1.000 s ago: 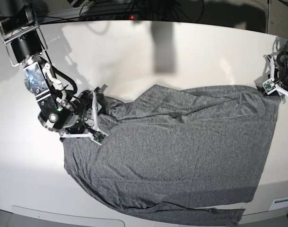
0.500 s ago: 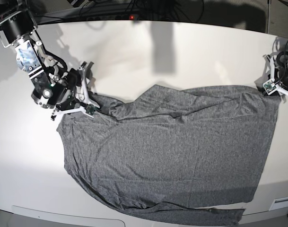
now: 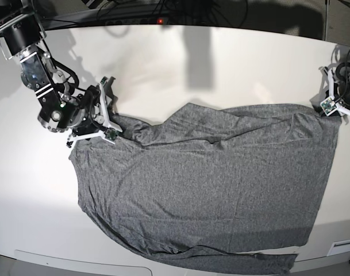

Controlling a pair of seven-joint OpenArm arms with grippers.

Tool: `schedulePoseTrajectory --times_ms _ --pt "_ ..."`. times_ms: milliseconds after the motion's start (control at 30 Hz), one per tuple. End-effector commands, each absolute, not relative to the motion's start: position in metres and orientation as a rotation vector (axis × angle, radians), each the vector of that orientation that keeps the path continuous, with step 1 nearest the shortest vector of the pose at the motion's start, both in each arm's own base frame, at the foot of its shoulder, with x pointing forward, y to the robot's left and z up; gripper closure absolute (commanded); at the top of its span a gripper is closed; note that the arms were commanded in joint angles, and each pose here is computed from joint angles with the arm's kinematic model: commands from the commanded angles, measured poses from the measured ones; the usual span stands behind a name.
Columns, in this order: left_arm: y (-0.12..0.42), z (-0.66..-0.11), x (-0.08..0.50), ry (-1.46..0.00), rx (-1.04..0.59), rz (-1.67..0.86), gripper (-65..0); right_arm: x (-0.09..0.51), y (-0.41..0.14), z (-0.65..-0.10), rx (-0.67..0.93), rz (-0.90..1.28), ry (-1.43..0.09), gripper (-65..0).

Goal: Fold the T-shirt properly
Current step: 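Drag the held edge with both grippers to straighten the shirt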

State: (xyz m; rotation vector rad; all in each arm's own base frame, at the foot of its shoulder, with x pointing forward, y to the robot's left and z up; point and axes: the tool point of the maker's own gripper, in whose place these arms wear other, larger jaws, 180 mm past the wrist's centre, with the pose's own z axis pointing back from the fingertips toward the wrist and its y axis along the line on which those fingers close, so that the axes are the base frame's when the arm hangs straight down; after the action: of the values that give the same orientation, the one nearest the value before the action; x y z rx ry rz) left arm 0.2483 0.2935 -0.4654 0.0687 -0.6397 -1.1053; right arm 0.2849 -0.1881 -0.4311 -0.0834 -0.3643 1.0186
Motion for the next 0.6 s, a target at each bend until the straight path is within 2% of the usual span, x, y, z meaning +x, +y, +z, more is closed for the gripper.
schedulePoseTrajectory --times_ms 0,367,433,533,567 --pt "0.304 -0.482 0.221 -0.494 0.047 -1.140 0.0 0.288 -0.197 -0.431 -0.108 1.014 -0.358 -27.6" --pt "0.305 -0.482 0.220 -0.493 0.047 -1.140 0.0 0.295 -0.196 -0.442 -0.093 0.991 -0.370 -24.5" --pt "0.305 -0.482 0.220 -0.493 0.048 -1.139 0.0 0.297 -0.194 -0.443 -0.103 0.991 -0.365 -18.0" --pt "0.305 -0.482 0.220 -0.493 0.048 -1.139 0.0 0.298 -0.197 -0.444 -0.135 1.004 -0.352 -2.7" --pt "0.305 -0.482 0.220 -0.493 0.047 -1.139 0.0 0.299 -0.198 -0.444 -0.145 1.008 -0.351 0.0"
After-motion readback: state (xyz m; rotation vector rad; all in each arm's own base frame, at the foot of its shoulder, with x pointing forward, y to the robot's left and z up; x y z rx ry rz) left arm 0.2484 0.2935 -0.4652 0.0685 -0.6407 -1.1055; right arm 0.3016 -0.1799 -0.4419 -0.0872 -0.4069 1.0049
